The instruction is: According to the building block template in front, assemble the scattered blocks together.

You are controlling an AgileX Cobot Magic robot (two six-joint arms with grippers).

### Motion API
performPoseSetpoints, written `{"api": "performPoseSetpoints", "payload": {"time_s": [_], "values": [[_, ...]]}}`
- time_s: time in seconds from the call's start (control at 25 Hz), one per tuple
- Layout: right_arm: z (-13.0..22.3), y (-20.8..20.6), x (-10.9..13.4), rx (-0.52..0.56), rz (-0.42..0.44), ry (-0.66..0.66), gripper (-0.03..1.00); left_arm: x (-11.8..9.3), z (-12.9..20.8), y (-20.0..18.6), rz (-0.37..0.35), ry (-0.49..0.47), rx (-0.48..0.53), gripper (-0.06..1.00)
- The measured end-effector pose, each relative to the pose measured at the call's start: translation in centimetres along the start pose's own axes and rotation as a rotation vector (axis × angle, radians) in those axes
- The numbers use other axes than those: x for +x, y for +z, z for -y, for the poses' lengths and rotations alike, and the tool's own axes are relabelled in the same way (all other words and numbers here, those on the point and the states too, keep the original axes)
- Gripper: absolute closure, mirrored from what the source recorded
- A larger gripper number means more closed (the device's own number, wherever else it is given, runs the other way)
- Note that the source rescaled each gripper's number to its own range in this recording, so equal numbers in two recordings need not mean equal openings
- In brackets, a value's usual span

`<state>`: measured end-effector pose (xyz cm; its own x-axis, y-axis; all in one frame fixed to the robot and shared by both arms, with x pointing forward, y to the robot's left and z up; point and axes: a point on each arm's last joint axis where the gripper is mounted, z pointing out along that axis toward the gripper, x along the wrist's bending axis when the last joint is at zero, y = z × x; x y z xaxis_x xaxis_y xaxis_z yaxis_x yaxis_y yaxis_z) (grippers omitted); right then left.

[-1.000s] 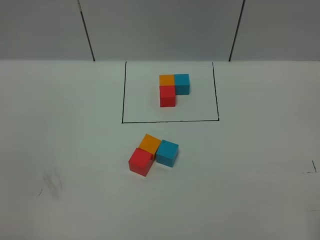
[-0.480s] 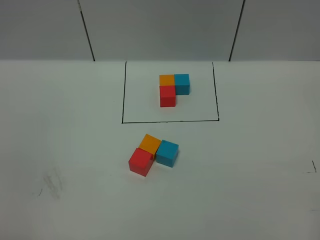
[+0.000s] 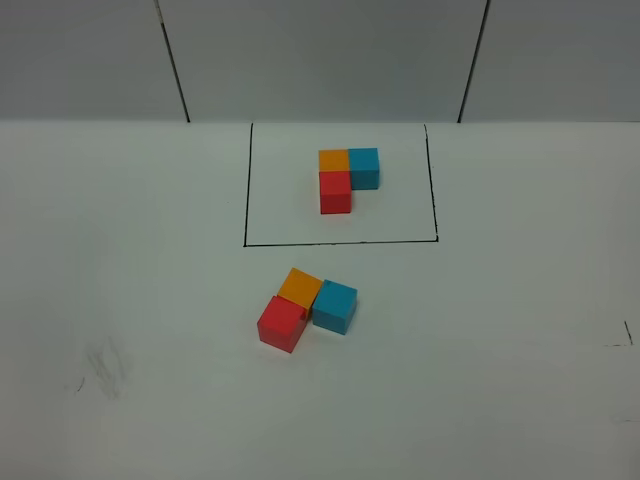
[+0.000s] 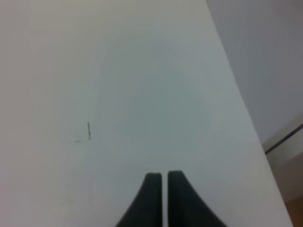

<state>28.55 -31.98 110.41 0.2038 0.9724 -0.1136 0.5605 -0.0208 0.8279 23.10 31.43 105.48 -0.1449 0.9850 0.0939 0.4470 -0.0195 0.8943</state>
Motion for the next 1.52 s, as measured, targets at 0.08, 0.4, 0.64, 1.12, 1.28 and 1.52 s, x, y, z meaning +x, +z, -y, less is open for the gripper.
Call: {"api": "performPoseSetpoints", "payload": {"time_s": [0.08, 0.4, 0.64, 1.12, 1.28, 1.52], "values": [[1.3, -0.1, 0.2, -0.024, -0.024, 0.016, 0.97, 0.0, 0.0, 0.0, 0.0, 0.0, 0.0, 0.94], [4.6, -2.2, -0.2, -0.175, -0.053, 0.064, 0.97, 0.0, 0.0, 0.0, 0.0, 0.0, 0.0, 0.94], [6.1, -2.5, 0.1, -0.217, -0.091, 0.086, 0.97, 0.0, 0.0, 0.0, 0.0, 0.0, 0.0, 0.94], [7.1, -2.1, 1.6, -0.152, -0.231, -0.09, 0.97, 0.0, 0.0, 0.0, 0.0, 0.0, 0.0, 0.94], [7.2, -2.0, 1.6, -0.144, -0.235, -0.094, 0.97, 0.0, 0.0, 0.0, 0.0, 0.0, 0.0, 0.94], [7.2, -2.0, 1.6, -0.143, -0.235, -0.095, 0.97, 0.0, 0.0, 0.0, 0.0, 0.0, 0.0, 0.94]]}}
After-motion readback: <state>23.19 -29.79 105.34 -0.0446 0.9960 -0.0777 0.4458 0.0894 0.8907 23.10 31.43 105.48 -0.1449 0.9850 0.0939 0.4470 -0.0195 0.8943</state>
